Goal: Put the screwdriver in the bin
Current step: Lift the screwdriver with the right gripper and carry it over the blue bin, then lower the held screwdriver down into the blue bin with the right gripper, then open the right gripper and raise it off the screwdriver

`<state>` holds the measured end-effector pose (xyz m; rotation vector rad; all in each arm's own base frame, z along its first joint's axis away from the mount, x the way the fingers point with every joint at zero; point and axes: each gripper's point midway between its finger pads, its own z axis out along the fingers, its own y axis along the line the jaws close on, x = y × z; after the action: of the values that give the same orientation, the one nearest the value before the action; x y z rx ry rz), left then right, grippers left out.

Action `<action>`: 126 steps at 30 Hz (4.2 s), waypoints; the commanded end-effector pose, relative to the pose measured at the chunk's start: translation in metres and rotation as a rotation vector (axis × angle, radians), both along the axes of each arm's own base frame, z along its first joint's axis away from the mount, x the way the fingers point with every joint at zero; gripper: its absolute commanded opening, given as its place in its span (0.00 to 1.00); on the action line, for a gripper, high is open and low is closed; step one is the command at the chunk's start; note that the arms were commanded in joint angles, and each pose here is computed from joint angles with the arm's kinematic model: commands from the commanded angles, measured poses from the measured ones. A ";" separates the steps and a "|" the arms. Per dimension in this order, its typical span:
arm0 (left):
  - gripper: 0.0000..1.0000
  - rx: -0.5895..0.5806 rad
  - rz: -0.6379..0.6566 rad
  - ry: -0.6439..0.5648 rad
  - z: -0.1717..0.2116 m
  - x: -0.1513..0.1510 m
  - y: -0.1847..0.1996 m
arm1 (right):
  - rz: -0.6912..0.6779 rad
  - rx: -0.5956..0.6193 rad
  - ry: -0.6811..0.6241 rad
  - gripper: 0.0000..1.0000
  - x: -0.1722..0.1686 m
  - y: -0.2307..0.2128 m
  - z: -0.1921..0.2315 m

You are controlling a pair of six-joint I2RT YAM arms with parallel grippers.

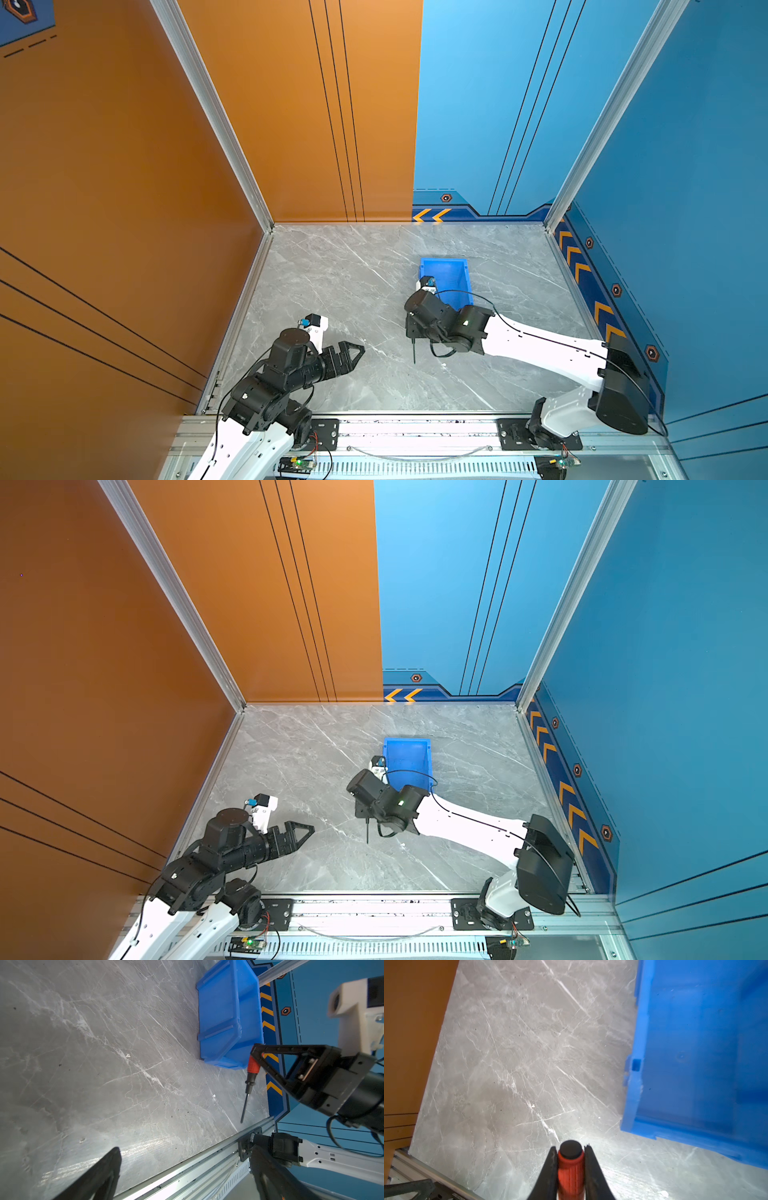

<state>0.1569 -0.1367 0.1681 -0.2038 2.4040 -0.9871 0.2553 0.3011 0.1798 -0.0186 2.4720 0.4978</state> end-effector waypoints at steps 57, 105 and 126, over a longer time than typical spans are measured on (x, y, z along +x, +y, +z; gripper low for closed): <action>0.98 0.228 -0.306 -0.406 0.045 0.062 -0.114 | -0.117 -0.305 0.239 0.00 0.166 -0.093 -0.143; 0.98 0.204 -0.224 -0.390 0.037 0.059 -0.103 | -0.072 -0.361 0.236 0.23 0.144 -0.099 -0.148; 0.98 0.236 -0.190 -0.381 0.030 0.056 -0.091 | -0.076 -0.327 0.180 0.35 0.144 -0.096 -0.121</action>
<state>0.2142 -0.2320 0.2001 0.2787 2.1809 -0.7705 0.4121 0.2077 0.0467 0.0049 2.6768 0.0583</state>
